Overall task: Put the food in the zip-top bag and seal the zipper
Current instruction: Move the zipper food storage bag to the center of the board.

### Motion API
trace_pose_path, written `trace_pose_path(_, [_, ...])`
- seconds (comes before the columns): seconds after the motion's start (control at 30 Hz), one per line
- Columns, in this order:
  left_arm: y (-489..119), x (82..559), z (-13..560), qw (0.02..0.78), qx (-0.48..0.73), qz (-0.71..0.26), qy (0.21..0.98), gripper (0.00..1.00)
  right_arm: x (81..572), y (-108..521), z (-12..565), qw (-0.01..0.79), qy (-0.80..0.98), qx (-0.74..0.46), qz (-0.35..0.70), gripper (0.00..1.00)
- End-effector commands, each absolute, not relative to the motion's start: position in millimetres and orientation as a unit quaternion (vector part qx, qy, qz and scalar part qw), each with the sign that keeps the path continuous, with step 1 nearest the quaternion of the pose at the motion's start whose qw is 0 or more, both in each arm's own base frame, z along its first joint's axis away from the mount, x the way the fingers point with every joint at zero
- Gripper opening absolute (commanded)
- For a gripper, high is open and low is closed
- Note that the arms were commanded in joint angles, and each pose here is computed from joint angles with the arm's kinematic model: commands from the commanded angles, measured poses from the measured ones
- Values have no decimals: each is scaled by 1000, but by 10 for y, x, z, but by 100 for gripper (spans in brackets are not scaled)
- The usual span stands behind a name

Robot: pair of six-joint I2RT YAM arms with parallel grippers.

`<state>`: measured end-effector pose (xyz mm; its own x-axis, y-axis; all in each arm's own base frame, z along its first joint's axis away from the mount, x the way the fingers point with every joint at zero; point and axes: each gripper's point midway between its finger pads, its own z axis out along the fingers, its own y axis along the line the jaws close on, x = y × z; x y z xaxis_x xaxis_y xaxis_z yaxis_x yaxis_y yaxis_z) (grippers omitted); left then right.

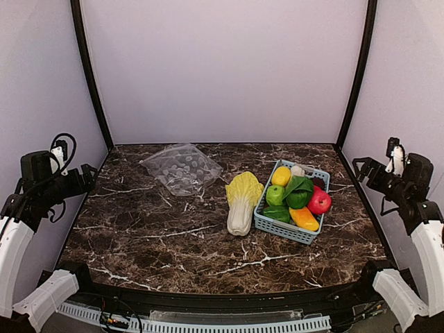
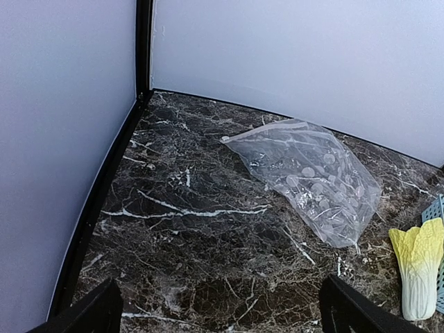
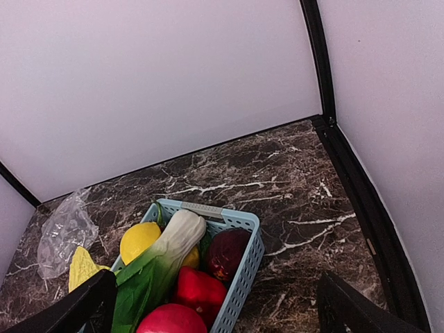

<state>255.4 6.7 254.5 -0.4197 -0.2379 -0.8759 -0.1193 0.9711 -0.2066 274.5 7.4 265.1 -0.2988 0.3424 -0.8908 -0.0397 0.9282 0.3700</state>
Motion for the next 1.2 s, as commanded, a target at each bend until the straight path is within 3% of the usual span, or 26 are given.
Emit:
trace_pose_path(0.0, [129,2468,2446,507,-113,-35,854,100,2704,-28,2671,576,795,122,143,99])
trace_pose_path(0.27, [189,2432,2398,486,-117,-14,866,100,2635,-35,2722,576,799,113,130,99])
trace_pose_path(0.47, [-182,2631,2356,468,-91,-125,870,100,2634,126,2722,556,808,93,171,99])
trace_pose_path(0.67, [-446,3039,2171,419,-137,-237,866,100,2692,267,2393,474,852,90,202,91])
trace_pose_path(0.93, [-524,3421,1856,393,-184,-269,860,93,2727,439,2199,436,868,88,220,91])
trace_pose_path(1.17, [-971,3595,1567,359,-158,-292,872,91,2847,726,2192,413,877,62,237,89])
